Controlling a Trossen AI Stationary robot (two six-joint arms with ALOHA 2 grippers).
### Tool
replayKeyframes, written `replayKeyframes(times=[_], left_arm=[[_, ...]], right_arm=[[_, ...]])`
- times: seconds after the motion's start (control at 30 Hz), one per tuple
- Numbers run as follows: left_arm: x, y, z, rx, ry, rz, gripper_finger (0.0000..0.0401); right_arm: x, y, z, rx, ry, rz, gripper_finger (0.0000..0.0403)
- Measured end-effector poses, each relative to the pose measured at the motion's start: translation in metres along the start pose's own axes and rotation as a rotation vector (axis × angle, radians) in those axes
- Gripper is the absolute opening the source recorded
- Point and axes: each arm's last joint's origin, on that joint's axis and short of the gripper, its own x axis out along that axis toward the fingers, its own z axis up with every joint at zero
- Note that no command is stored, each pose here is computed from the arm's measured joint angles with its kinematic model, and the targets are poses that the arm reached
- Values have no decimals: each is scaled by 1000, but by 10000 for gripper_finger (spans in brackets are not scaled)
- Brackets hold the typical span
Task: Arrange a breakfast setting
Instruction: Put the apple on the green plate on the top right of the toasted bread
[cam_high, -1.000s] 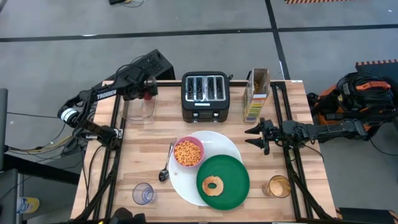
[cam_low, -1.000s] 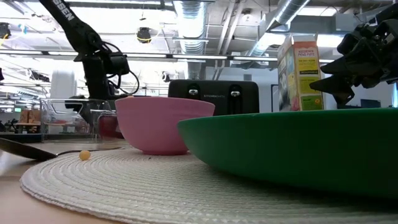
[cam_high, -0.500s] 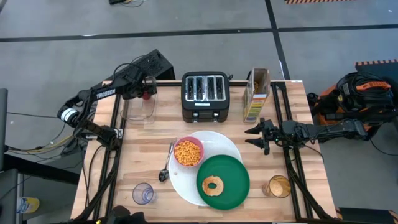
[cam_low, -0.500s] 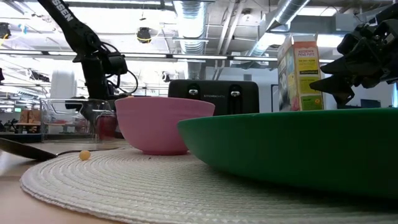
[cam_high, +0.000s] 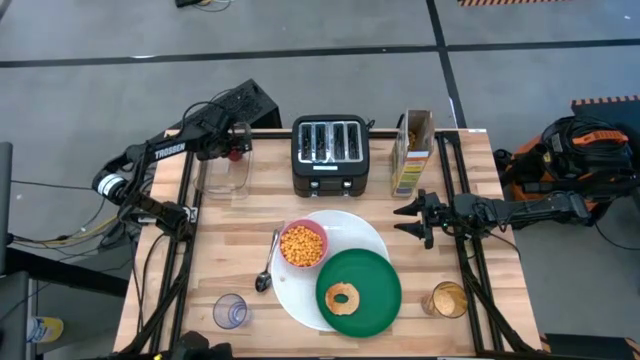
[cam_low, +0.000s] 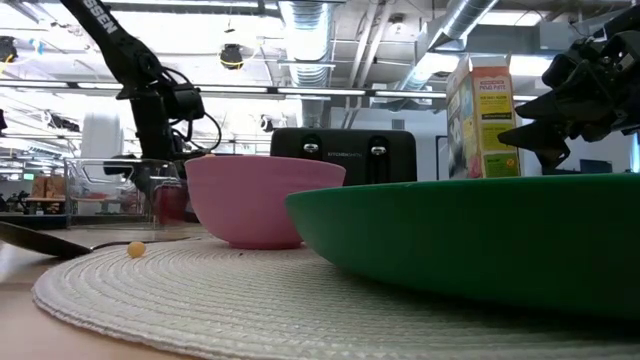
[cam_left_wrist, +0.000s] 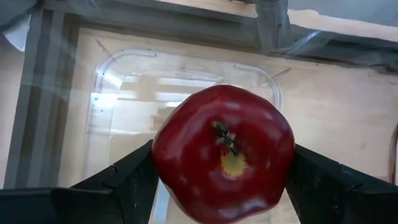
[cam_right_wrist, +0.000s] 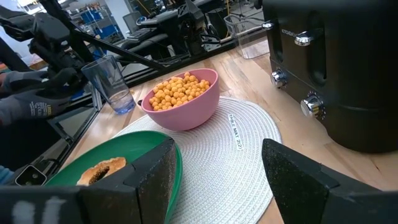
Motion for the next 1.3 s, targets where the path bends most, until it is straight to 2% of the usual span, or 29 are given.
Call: replayKeyframes(times=[0.2, 0.53, 0.73, 0.93, 1.3], left_arm=[[-10, 2, -3, 18, 16, -12, 276], [-58, 7, -7, 21, -88, -106, 276], [-95, 6, -16, 49, -166, -274, 277], [-128, -2, -25, 138, -282, -478, 277], [-162, -45, -47, 298, -306, -948, 277]], right_arm=[[0, 0, 0, 0, 0, 0, 260], [0, 0, 0, 0, 0, 0, 260], [0, 0, 0, 0, 0, 0, 260], [0, 0, 0, 0, 0, 0, 260], [0, 0, 0, 0, 0, 0, 260]])
